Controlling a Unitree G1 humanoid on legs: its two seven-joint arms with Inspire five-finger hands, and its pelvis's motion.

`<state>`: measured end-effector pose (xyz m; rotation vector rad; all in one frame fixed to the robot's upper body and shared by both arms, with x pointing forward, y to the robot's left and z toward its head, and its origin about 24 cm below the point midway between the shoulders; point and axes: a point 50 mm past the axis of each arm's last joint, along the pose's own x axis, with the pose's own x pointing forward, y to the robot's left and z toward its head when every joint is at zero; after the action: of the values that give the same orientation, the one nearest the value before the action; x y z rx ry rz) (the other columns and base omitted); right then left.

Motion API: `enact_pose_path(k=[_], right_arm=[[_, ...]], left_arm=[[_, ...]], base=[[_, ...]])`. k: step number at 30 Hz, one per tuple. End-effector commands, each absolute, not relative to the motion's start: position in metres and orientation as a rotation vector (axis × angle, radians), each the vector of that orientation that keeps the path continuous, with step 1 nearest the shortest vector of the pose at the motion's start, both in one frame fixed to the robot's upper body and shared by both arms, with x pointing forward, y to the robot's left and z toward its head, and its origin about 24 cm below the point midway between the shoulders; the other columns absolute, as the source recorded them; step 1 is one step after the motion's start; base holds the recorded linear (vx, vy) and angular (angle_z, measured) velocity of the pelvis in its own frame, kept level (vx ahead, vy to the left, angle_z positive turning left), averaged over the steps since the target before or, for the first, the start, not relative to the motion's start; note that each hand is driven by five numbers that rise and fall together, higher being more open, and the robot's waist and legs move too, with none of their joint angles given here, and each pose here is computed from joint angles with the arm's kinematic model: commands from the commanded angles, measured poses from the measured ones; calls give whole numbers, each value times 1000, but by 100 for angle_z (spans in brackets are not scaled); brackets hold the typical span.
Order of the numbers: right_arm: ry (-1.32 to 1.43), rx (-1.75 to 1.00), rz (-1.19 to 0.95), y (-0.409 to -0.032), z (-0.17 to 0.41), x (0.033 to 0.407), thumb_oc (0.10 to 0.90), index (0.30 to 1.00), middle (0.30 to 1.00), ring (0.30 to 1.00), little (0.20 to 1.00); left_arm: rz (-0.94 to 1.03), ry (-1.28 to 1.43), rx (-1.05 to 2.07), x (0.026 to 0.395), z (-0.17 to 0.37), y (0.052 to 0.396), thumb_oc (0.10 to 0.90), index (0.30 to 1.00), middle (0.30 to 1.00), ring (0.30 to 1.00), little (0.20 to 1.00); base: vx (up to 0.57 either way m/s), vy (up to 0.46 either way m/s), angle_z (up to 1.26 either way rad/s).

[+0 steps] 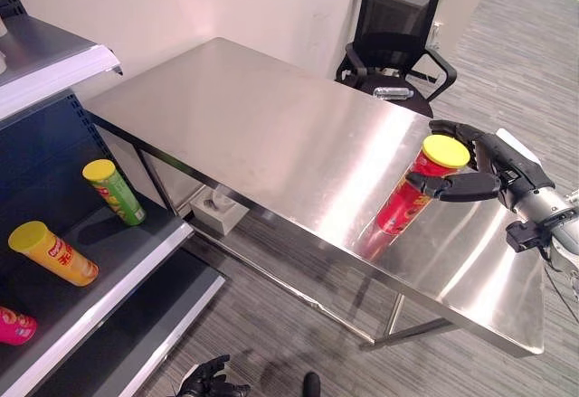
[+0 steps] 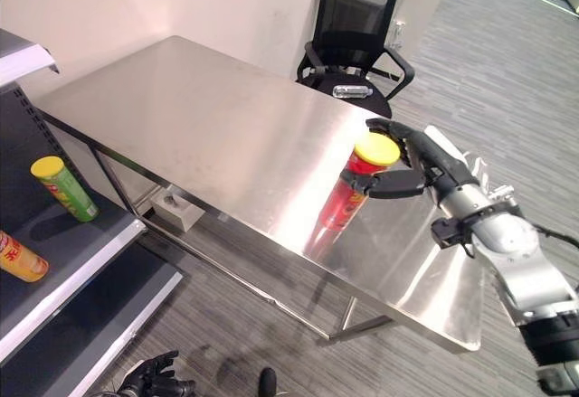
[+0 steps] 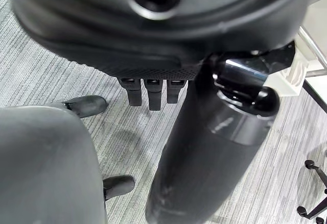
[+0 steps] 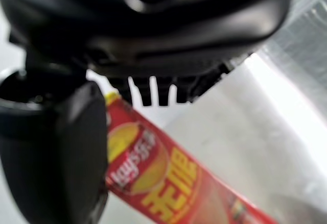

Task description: Put the goods on the table back onto the shelves and tidy them up.

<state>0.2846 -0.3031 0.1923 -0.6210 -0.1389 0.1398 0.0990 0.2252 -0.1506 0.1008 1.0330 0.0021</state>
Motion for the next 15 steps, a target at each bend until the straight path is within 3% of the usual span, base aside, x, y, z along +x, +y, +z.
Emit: enact_pose_path(k=[1,15], right_arm=[[-386,-652,39,-304,259,292,800,900,900,900,900],[-326,-681,90,-301,256,297,800,900,900,900,900]], left_arm=[[-12,992,169,117,-145,234,800,900,900,900,900],[-9,1007,162,114,-147,233,800,900,900,900,900]], base=[[-3,2,7],[0,0,0]])
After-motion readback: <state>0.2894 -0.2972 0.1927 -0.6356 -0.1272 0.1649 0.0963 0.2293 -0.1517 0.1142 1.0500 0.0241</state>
